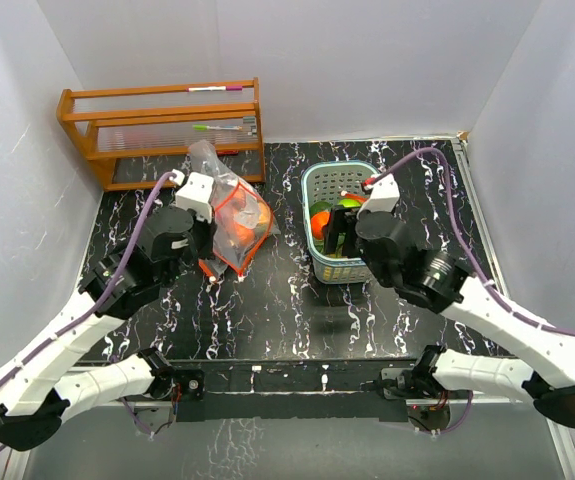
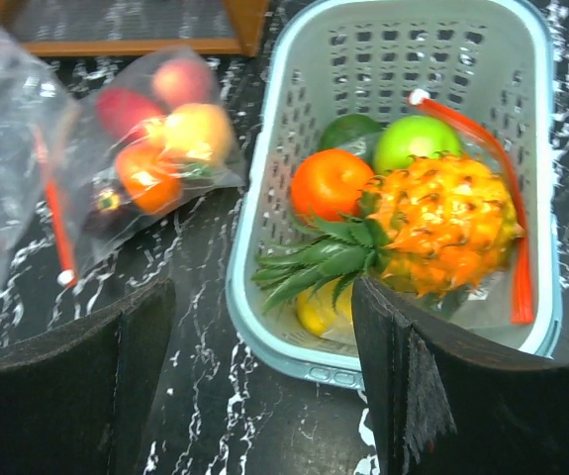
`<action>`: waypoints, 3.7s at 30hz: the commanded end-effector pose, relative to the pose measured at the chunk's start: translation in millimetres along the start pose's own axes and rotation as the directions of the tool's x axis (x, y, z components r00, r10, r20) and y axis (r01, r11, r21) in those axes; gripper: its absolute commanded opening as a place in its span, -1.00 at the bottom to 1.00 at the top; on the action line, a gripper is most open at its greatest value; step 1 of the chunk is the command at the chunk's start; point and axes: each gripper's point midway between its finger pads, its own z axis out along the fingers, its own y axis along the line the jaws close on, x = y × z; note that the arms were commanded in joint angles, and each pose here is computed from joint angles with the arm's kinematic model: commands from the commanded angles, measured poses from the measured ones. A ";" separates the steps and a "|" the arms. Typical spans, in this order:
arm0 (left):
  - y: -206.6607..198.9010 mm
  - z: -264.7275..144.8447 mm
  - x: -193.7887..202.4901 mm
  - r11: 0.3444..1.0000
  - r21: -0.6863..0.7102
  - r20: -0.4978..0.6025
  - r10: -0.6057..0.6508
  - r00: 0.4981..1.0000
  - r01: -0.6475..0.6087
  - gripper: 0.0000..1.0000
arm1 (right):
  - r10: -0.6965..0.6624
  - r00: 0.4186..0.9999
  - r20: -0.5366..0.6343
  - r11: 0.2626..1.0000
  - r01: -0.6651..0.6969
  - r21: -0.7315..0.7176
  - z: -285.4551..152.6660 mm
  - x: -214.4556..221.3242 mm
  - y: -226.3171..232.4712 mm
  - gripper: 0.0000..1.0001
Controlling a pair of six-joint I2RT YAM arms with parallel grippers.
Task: Place the food in the zip-top bag and seal the zipper
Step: Pick up the fake fruit from the bin, then place the fake fruit in the zipper food storage bag.
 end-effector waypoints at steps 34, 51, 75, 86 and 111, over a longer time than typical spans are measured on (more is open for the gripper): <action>-1.2 -9.8 -7.6 0.995 0.055 0.038 0.075 0.996 -0.077 -1.00 | 0.561 0.821 -0.106 0.793 -0.496 0.355 91.9 75.7 -29.7 0.71; -19.4 -10.9 -17.0 0.986 0.150 0.071 0.059 0.996 -0.069 -1.00 | 0.538 0.842 -0.039 0.672 -0.400 0.623 110.6 105.6 -108.1 0.56; -23.6 -15.2 -22.7 0.983 0.177 0.082 0.041 0.996 -0.055 -1.00 | -0.083 0.899 -0.430 0.940 -0.072 -0.332 26.0 93.0 29.4 -0.85; -31.3 8.6 1.7 0.985 0.166 0.007 0.042 0.999 -0.043 -1.00 | -0.056 0.963 -0.265 0.952 -0.029 -0.305 -19.8 37.3 12.4 -0.85; -61.4 50.7 -8.4 0.979 0.203 -0.013 0.022 1.000 -0.019 -1.00 | -0.127 0.992 0.020 0.416 0.071 -0.906 -160.5 -20.9 101.5 -0.85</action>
